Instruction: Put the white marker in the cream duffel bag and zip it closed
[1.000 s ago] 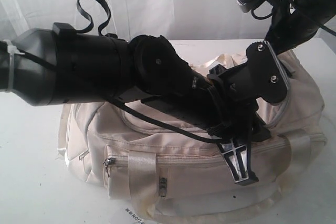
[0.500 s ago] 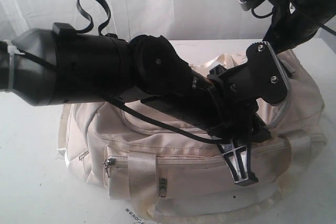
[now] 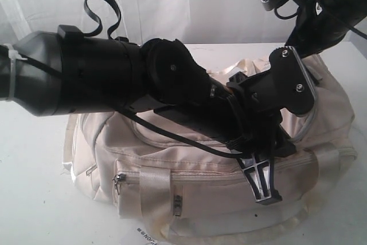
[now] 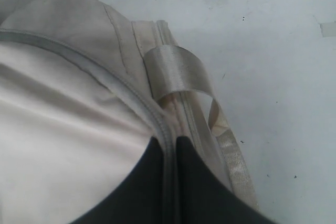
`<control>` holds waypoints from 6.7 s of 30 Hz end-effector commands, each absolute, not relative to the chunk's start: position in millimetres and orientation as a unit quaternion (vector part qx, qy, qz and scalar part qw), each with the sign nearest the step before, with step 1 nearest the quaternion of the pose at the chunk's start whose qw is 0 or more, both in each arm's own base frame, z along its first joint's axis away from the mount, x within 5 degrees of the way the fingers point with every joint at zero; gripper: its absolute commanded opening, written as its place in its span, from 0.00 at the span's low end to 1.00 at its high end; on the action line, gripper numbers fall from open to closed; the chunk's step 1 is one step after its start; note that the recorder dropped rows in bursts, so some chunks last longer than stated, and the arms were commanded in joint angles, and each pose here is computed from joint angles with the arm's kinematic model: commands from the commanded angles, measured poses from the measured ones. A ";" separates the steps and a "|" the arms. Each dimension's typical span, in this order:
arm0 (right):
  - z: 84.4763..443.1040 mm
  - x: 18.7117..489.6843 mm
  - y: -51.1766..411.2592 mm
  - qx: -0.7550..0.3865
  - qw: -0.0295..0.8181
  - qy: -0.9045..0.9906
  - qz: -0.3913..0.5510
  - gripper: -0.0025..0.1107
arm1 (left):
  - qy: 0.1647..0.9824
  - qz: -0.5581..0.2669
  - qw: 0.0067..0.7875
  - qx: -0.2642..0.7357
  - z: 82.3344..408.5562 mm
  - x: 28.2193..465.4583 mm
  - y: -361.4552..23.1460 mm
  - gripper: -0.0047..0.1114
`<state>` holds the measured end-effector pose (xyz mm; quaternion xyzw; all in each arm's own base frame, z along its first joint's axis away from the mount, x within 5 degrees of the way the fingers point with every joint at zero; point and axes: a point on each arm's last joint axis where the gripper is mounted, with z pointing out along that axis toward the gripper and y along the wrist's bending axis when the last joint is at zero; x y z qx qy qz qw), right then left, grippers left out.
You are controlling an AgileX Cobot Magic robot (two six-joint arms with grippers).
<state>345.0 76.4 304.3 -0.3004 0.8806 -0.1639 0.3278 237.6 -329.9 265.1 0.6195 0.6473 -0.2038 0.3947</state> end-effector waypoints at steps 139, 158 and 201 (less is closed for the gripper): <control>272.0 119.6 35.2 -0.097 0.575 0.806 0.099 0.33 | 0.754 -0.220 0.422 0.452 327.8 285.1 -229.5 0.41; 263.1 108.7 32.8 -0.075 0.578 0.804 0.120 0.33 | 0.744 -0.207 0.453 0.445 342.6 282.0 -223.7 0.41; 232.5 65.2 15.5 -0.045 0.647 0.753 0.108 0.33 | 0.752 -0.219 0.436 0.443 353.3 274.1 -210.0 0.41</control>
